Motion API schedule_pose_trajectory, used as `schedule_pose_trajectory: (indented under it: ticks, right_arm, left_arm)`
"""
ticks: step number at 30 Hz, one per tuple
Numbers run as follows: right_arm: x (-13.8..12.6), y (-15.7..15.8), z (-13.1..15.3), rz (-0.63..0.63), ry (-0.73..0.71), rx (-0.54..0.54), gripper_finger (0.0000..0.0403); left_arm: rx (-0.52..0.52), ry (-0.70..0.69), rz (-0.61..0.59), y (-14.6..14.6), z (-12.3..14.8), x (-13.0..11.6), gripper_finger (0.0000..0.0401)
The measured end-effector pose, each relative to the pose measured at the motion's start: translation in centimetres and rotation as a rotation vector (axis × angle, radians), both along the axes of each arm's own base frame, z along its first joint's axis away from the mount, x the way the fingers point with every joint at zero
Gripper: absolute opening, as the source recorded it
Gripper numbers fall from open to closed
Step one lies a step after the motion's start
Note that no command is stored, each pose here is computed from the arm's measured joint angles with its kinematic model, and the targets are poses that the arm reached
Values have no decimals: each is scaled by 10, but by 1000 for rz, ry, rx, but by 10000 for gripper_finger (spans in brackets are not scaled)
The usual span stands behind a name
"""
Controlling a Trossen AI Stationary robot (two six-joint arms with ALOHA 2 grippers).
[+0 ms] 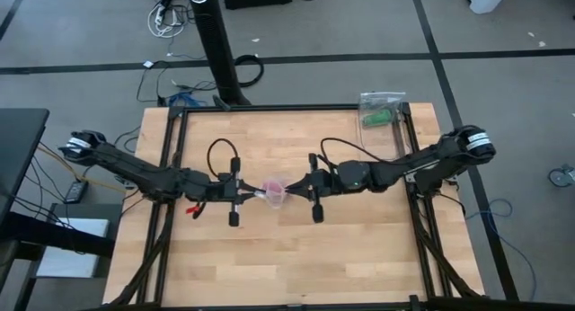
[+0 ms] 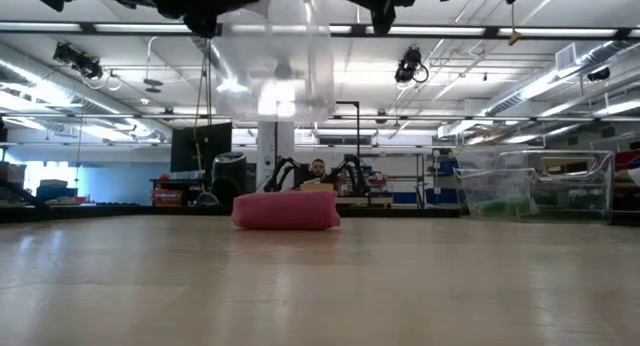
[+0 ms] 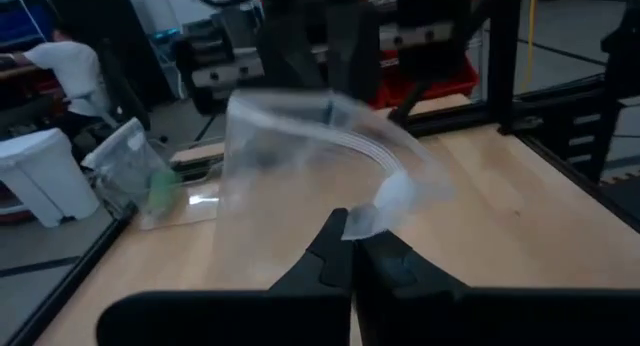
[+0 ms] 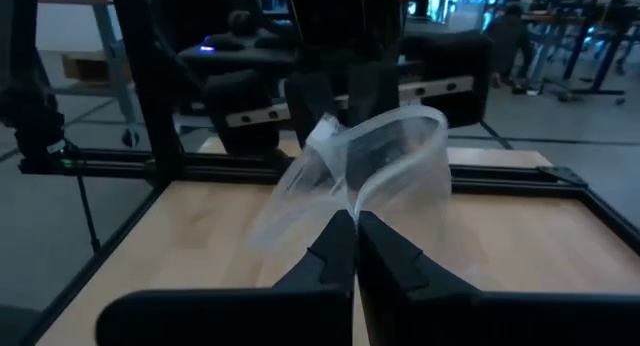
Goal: Roll bandage
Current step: Prepare the transparent zip bag
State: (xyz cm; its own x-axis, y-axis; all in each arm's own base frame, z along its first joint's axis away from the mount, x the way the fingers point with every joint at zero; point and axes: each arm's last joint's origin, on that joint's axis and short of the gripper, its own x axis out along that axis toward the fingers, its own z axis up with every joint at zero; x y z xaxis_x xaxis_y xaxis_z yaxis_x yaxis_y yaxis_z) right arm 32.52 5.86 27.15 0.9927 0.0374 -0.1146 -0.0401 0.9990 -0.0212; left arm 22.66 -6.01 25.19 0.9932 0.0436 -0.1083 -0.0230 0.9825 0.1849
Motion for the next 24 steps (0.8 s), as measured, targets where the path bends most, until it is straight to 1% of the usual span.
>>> schedule_pose_trajectory:
  ticks: [7,12,20,24]
  right_arm:
    - [19,-9,-4,20,23,5,3]
    - [28,-13,-5,23,26,-3,2]
    - [30,-17,0,34,9,-11,2]
    - [31,-20,1,43,12,5,2]
  left_arm:
    - [-9,-23,33,7,1,4,1]
    - [-13,-30,25,7,1,5,1]
    - [-14,-20,21,6,-6,12,1]
    - [-12,-31,36,10,-6,14,1]
